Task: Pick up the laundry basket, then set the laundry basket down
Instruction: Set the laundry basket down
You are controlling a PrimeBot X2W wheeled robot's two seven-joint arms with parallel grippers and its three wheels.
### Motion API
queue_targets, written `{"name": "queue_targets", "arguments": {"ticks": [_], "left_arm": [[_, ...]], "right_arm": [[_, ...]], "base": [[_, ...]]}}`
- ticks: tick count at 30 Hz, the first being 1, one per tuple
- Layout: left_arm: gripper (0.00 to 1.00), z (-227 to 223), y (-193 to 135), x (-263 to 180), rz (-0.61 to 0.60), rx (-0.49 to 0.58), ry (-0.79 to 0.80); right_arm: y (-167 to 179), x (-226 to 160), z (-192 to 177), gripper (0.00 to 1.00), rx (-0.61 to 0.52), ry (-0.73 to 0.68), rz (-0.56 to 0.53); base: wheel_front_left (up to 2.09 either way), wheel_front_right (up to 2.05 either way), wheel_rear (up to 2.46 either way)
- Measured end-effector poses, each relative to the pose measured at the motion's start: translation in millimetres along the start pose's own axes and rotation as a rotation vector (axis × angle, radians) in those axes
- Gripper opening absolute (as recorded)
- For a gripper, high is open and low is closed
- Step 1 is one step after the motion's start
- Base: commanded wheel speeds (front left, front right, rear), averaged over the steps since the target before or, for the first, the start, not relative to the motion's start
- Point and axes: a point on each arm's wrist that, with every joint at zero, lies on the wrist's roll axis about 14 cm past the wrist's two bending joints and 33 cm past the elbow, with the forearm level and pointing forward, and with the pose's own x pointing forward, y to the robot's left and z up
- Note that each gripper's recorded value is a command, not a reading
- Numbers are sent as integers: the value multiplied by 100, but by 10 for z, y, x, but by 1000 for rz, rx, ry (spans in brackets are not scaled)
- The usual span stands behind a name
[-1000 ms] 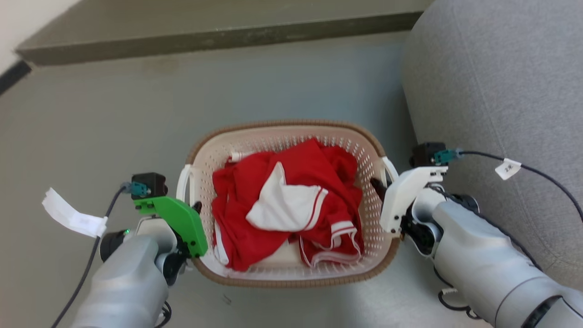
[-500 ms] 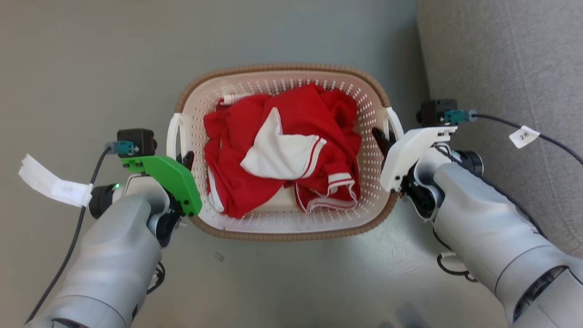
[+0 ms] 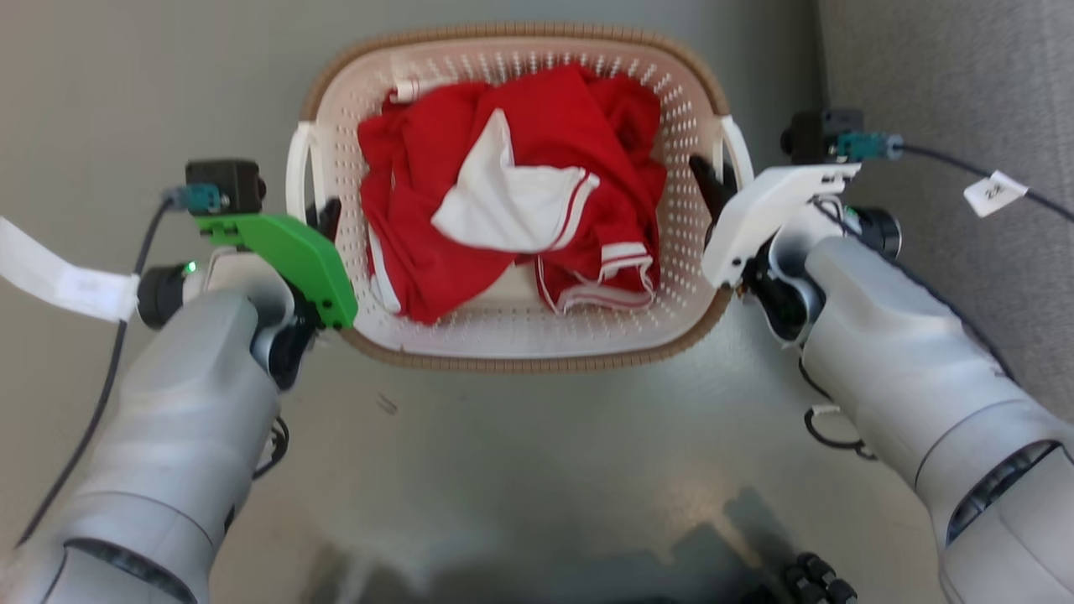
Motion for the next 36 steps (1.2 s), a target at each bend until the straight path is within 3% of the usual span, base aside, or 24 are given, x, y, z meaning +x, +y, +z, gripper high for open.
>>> {"name": "queue_targets", "arguments": {"ticks": [24,36], "left_arm": [[0,-360,362,646,8,-53,61],[0,-479,463,759,19,-65,62]], "right_arm": [[-348,667,-369,0,35,74,-27],[-404,813,-488,0,34,89,-25]], "base": [[0,0,0],[0,0,0]]}}
